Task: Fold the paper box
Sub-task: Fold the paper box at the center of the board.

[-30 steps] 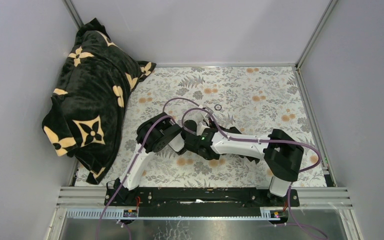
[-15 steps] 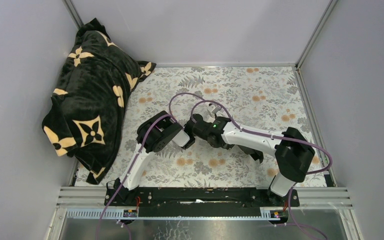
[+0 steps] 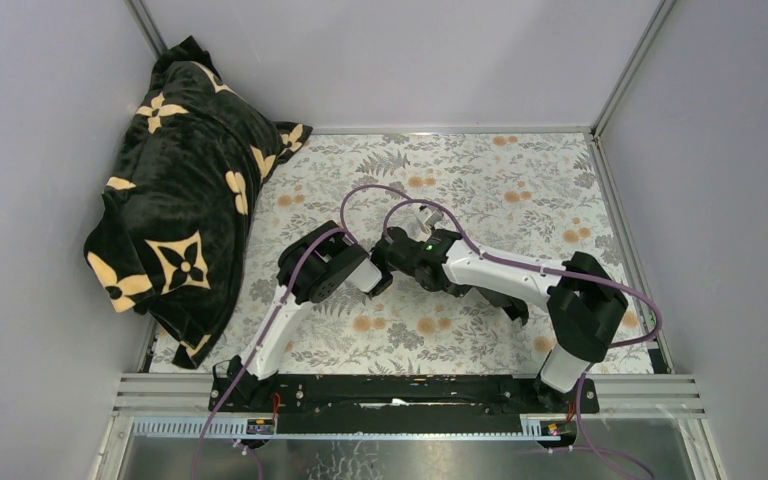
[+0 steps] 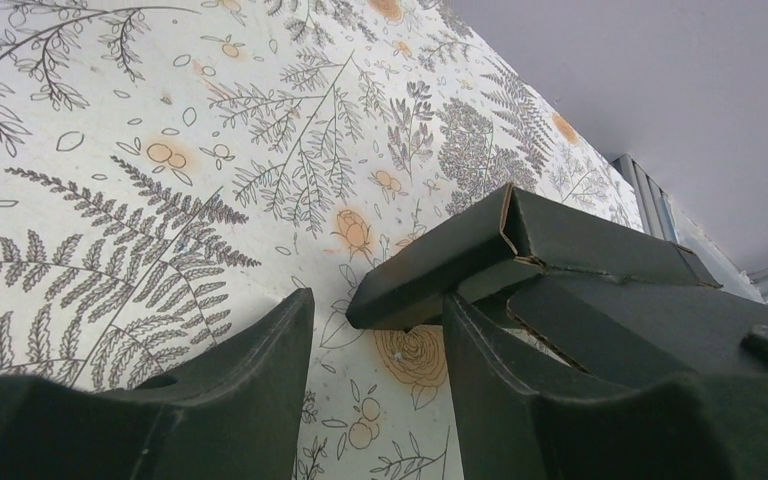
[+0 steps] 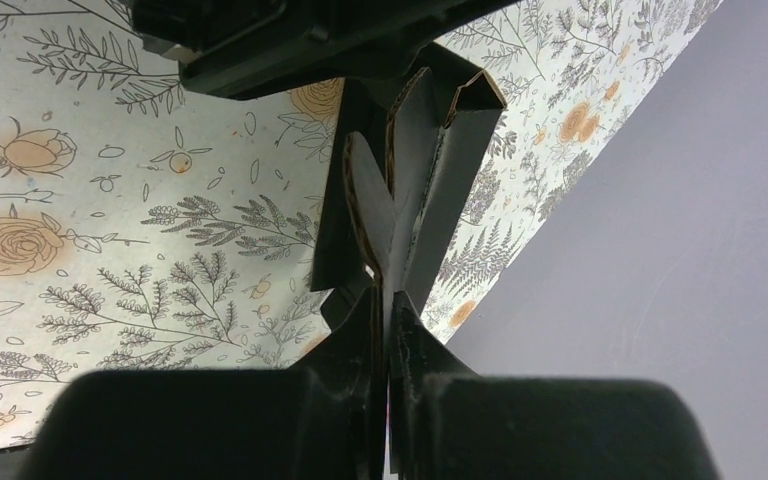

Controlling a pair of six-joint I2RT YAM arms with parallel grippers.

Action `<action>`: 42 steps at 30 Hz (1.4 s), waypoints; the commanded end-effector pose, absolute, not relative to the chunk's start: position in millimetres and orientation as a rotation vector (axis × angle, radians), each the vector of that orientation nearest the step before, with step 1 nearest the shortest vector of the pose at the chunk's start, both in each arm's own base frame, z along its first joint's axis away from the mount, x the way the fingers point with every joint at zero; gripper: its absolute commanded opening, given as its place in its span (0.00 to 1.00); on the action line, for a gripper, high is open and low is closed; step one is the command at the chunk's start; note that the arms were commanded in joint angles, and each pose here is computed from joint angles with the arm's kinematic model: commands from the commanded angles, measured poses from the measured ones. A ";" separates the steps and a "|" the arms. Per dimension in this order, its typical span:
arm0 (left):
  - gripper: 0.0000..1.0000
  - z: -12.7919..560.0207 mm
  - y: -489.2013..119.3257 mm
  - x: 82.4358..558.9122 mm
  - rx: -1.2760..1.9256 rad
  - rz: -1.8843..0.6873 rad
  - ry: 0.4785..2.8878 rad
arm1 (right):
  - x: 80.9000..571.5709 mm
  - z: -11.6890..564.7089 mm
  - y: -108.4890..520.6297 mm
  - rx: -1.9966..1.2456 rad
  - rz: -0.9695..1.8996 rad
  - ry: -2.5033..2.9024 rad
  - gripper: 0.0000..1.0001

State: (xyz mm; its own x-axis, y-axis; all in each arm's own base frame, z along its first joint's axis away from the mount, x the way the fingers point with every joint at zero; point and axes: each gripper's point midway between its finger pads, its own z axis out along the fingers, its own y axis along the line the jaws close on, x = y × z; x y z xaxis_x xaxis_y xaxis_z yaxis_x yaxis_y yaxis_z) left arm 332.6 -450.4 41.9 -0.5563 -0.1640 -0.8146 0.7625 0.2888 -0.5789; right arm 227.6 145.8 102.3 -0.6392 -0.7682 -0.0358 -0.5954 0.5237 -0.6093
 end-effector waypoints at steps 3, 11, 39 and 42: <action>0.57 103.0 -481.3 326.6 0.493 -1.501 1.430 | 223.1 63.4 200.1 -1.114 -0.473 2.571 0.00; 0.57 107.7 -485.7 322.2 0.478 -1.586 1.380 | 222.3 67.3 198.3 -1.102 -0.467 2.569 0.00; 0.57 141.8 -299.4 349.0 0.353 -1.197 1.544 | 203.5 180.2 233.6 -0.997 -0.108 2.615 0.00; 0.57 131.3 -296.1 344.8 0.345 -1.191 1.575 | 203.7 164.5 229.7 -0.984 -0.111 2.604 0.00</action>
